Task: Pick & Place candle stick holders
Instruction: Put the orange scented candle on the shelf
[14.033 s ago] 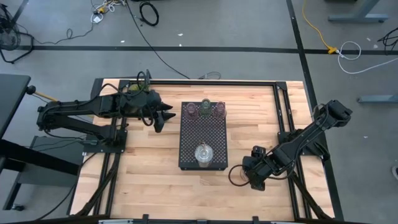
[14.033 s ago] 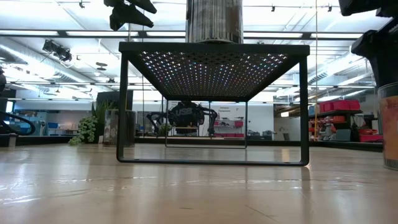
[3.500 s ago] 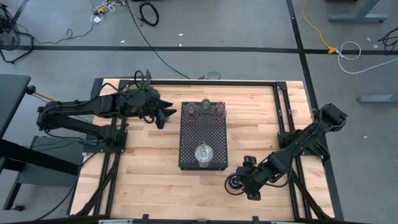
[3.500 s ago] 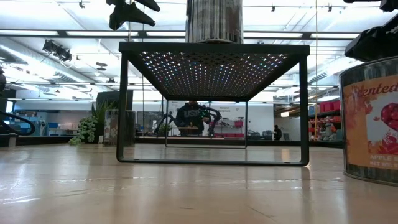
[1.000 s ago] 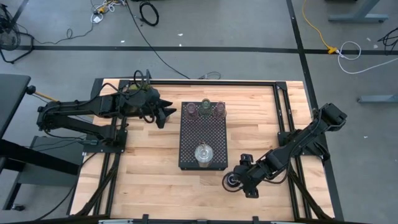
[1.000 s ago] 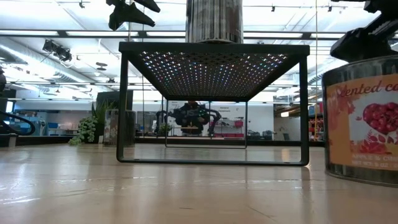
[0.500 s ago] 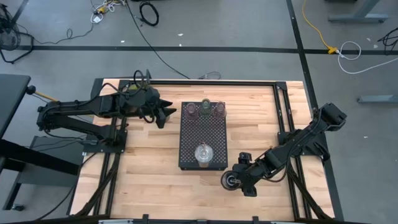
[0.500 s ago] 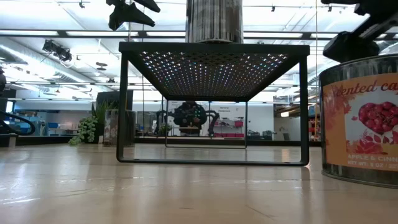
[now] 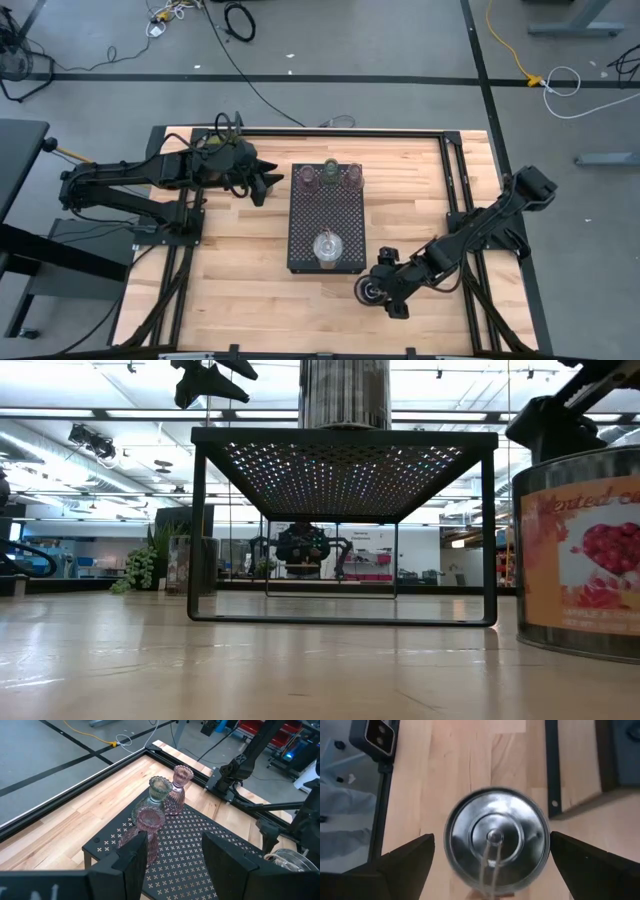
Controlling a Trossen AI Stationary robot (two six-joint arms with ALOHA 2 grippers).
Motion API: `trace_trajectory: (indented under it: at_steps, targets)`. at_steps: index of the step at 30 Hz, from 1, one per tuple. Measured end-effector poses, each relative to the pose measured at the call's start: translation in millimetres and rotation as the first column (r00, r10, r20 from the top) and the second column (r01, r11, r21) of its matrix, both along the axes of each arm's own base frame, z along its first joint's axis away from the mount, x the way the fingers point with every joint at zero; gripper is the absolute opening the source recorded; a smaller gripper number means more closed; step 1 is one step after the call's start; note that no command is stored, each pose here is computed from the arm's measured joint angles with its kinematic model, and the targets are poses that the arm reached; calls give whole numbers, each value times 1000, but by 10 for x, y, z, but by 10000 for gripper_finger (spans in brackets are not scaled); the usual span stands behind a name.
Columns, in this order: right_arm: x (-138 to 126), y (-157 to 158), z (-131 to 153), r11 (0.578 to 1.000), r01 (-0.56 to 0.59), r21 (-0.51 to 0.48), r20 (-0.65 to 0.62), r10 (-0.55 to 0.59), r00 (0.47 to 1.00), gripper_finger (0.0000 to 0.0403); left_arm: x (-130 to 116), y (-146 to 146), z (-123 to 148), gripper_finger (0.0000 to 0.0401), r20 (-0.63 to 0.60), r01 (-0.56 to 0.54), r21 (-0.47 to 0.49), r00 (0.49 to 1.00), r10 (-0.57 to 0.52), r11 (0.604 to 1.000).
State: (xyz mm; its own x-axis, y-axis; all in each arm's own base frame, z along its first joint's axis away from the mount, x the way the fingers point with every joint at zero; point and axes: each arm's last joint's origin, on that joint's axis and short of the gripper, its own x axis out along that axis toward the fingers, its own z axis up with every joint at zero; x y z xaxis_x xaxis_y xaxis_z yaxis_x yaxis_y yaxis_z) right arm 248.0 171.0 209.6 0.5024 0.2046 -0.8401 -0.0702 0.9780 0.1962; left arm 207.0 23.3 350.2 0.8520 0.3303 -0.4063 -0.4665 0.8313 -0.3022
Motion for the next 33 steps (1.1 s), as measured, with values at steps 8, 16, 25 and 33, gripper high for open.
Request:
trace_trajectory:
  at_steps: [8, 16, 25, 33]
  targets:
    - [92, 60, -106, 1000, 8, 2, 26, -8, 1000, 391, 0, 0, 0, 190, 0, 0, 0, 1000, 0, 1000]
    - [134, 84, -193, 1000, 9, -17, 21, -8, 1000, 391, 0, 0, 0, 190, 0, 0, 0, 1000, 0, 1000]
    - [165, 87, -225, 998, 15, -68, 56, -11, 998, 391, 0, 0, 1, 190, 0, 0, 0, 1000, 0, 1000]
    - [163, 89, -226, 998, 34, -44, 45, -32, 998, 390, -1, 0, 1, 190, 1, 0, 0, 1000, 0, 1000]
